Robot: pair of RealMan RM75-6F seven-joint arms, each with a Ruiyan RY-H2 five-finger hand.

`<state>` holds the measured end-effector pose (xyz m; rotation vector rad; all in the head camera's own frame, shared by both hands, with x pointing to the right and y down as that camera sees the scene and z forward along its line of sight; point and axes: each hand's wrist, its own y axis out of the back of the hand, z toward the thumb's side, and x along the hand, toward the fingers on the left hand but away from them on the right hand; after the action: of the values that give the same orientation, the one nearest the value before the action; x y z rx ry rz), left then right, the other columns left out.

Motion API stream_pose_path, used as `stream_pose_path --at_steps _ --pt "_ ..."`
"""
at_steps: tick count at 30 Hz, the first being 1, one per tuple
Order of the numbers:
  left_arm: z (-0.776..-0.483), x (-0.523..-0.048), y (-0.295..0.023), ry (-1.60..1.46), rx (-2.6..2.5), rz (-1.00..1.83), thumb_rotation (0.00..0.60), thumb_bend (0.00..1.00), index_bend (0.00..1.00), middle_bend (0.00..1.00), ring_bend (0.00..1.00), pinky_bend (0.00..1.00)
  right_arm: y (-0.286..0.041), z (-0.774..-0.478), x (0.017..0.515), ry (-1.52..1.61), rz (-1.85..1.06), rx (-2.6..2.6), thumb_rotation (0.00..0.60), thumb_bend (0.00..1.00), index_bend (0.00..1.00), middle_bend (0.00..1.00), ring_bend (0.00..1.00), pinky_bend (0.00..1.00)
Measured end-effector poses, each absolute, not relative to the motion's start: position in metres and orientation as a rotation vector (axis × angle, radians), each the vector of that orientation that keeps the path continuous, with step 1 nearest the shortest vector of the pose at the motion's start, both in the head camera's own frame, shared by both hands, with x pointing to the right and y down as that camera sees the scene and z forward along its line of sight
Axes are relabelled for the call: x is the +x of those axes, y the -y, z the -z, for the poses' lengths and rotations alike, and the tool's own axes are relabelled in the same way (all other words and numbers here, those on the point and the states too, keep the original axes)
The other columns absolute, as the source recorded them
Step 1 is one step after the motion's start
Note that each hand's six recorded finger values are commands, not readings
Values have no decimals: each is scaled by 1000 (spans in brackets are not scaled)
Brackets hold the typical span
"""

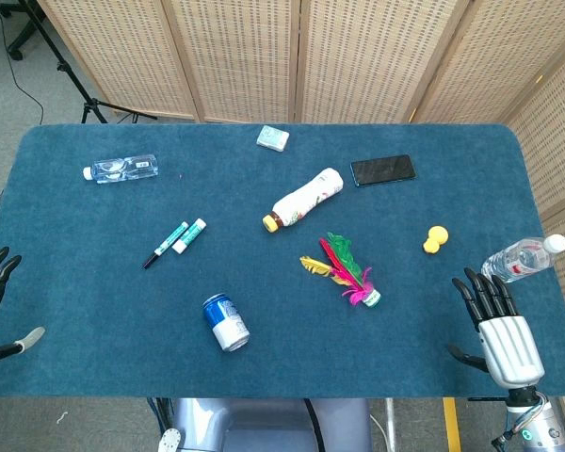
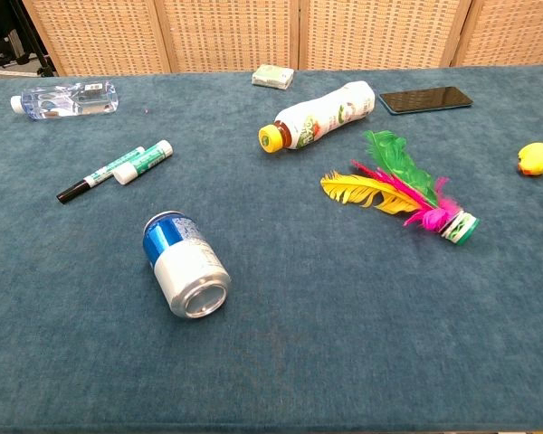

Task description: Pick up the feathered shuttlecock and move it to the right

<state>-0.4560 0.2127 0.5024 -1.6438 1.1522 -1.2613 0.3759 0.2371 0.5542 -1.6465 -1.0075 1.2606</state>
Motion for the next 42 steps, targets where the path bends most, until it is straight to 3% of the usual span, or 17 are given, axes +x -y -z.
stream_pose_path --at_steps 7,12,17,22,35,42 --pt "-502 -456 -213 -1152 -1647 1263 600 0 0 0 0 0 -236 -558 376 1012 -1270 -1653 600 0 48 0 0 0" --pt "-500 -458 -211 -1168 -1643 1260 600 0 0 0 0 0 -227 -563 368 1048 -1236 -1688 600 0 114 0 0 0" --pt "-501 -459 -206 -1179 -1646 1266 600 0 0 0 0 0 -203 -576 352 1062 -1221 -1761 600 0 276 0 0 0" --pt "-503 -462 -204 -1190 -1641 1285 600 0 0 0 0 0 -164 -598 327 1112 -1259 -1851 600 4 302 0 0 0" --pt "-517 -468 -192 -1202 -1632 1364 600 0 0 0 0 0 -91 -677 253 1205 -1461 -1996 600 254 357 0 0 0" --pt "-523 -471 -186 -1208 -1625 1394 600 0 0 0 0 0 -70 -712 207 1223 -1531 -2044 600 301 379 0 0 0"
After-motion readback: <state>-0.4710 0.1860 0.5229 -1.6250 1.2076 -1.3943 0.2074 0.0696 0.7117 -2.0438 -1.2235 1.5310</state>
